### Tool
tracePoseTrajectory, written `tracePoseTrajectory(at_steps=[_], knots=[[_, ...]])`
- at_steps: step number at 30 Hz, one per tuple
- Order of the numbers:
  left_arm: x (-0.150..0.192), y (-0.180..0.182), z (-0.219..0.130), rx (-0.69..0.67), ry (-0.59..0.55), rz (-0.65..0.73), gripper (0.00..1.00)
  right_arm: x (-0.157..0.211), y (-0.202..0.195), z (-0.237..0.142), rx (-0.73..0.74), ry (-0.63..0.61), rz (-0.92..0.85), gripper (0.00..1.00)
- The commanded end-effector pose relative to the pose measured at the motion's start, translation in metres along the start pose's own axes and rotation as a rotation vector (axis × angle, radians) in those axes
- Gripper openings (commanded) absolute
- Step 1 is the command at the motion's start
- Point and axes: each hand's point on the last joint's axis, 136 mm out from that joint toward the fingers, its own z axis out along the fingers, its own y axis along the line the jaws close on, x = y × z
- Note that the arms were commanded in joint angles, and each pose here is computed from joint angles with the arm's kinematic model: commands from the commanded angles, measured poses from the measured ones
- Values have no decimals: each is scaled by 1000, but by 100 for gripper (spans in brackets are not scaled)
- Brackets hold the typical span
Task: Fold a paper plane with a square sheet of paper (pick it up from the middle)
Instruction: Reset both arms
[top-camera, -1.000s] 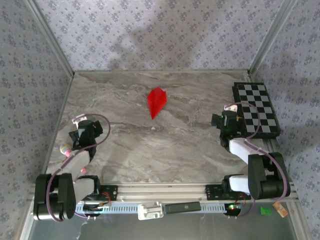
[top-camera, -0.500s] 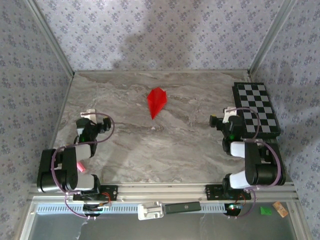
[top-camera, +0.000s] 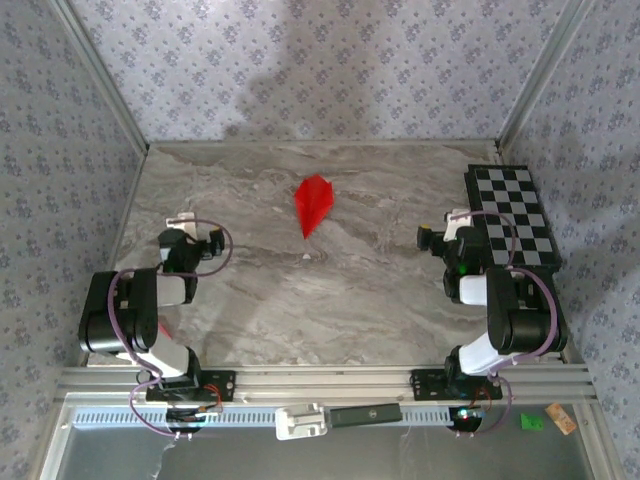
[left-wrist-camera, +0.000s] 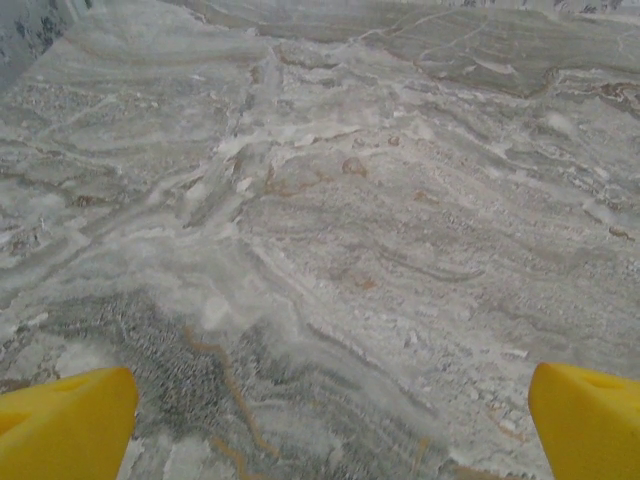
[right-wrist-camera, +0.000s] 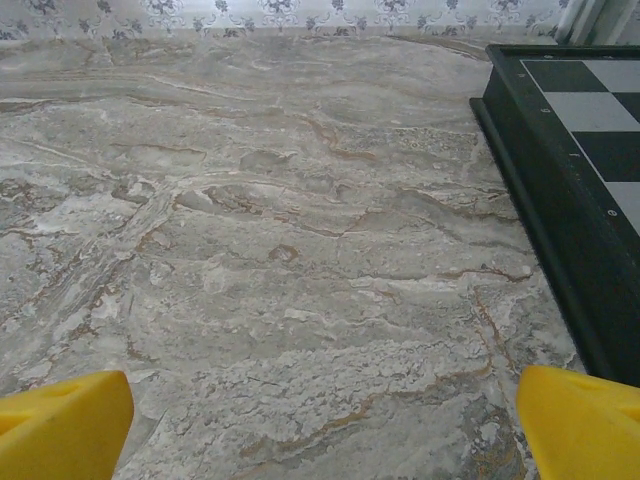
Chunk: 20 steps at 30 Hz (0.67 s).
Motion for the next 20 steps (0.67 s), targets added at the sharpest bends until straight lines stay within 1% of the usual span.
tracePoseTrajectory(at_steps=[1,20], knots=[[-12,-1,4,-30,-26,32,100,-1,-3,3,21,10,5,100],[-13,-1,5,-42,-27,37,100,-1,-1,3,24,12,-10,100]])
